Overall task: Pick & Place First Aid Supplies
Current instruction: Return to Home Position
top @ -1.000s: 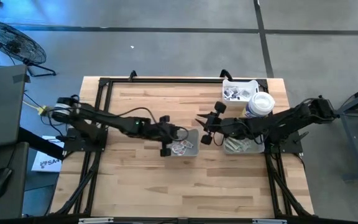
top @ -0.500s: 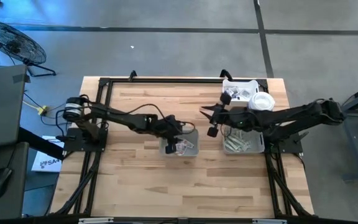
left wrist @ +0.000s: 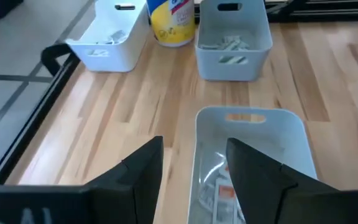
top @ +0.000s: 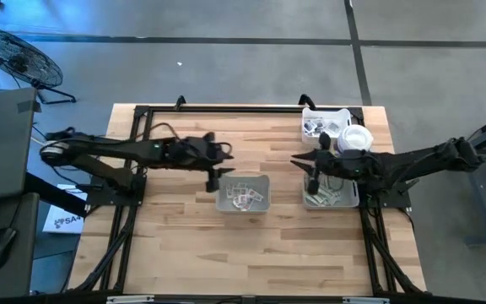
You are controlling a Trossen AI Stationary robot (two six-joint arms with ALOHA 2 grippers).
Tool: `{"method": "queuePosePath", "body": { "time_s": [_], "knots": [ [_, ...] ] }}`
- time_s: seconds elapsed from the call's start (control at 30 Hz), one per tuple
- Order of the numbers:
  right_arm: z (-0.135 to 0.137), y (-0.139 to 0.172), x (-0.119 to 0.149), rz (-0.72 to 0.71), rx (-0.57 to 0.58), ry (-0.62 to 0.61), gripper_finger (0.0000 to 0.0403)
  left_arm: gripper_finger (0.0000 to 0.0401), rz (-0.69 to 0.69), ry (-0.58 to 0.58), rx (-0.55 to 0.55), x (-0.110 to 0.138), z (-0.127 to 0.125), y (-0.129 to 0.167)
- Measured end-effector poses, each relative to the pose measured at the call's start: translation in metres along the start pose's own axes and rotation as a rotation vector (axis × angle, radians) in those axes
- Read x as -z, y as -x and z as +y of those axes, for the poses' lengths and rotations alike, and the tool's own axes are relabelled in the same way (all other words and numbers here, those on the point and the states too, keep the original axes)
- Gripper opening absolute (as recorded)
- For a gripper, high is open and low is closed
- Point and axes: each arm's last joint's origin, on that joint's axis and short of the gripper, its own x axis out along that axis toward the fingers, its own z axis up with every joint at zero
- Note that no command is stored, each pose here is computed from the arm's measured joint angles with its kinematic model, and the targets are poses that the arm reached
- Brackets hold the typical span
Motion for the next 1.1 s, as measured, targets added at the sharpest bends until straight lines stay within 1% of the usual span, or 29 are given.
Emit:
{"method": "queuePosePath", "body": {
  "time_s": [0.1, 0.2, 0.3, 0.37, 0.4, 0.5, 0.63, 0.7, 0.8, 0.9, 1.03, 1.1],
  "knots": [
    [0.001, 0.014, 0.013, -0.047, -0.027, -0.056, 0.0052, 0.0174, -0.008, 0.017, 0.0, 0.009, 0.003, 0.018],
    [0.001, 0.031, 0.02, -0.091, -0.093, -0.105, 0.0039, 0.0174, 0.034, 0.08, -0.001, 0.024, 0.005, 0.032],
    [0.001, 0.048, 0.023, -0.152, -0.21, -0.13, 0.0027, 0.0174, 0.002, 0.16, 0.0, 0.034, 0.007, 0.046],
    [0.001, 0.059, 0.028, -0.192, -0.297, -0.134, 0.0019, 0.0174, -0.071, 0.203, 0.006, 0.034, 0.008, 0.054],
    [0.001, 0.063, 0.03, -0.212, -0.339, -0.135, 0.0016, 0.0174, -0.095, 0.214, 0.008, 0.036, 0.008, 0.057],
    [0.0, 0.074, 0.037, -0.281, -0.419, -0.111, 0.0006, 0.0174, -0.155, 0.226, 0.009, 0.04, 0.01, 0.066],
    [0.0, 0.075, 0.058, -0.29, -0.43, -0.1, 0.0002, 0.0174, -0.218, 0.192, 0.01, 0.046, 0.011, 0.073],
    [0.0, 0.074, 0.066, -0.306, -0.422, -0.137, 0.0002, 0.0174, -0.254, 0.169, 0.02, 0.051, 0.011, 0.072],
    [-0.003, 0.07, 0.076, -0.293, -0.389, -0.175, 0.0001, 0.0174, -0.319, 0.132, 0.028, 0.056, 0.01, 0.068],
    [-0.008, 0.069, 0.078, -0.303, -0.345, -0.192, 0.0001, 0.0174, -0.334, 0.107, 0.012, 0.064, 0.009, 0.064],
    [-0.011, 0.068, 0.08, -0.299, -0.349, -0.185, 0.0001, 0.0174, -0.337, 0.097, 0.015, 0.072, 0.008, 0.06],
    [-0.013, 0.067, 0.08, -0.297, -0.333, -0.187, 0.0001, 0.0174, -0.341, 0.084, 0.012, 0.078, 0.008, 0.057]
  ]
}}
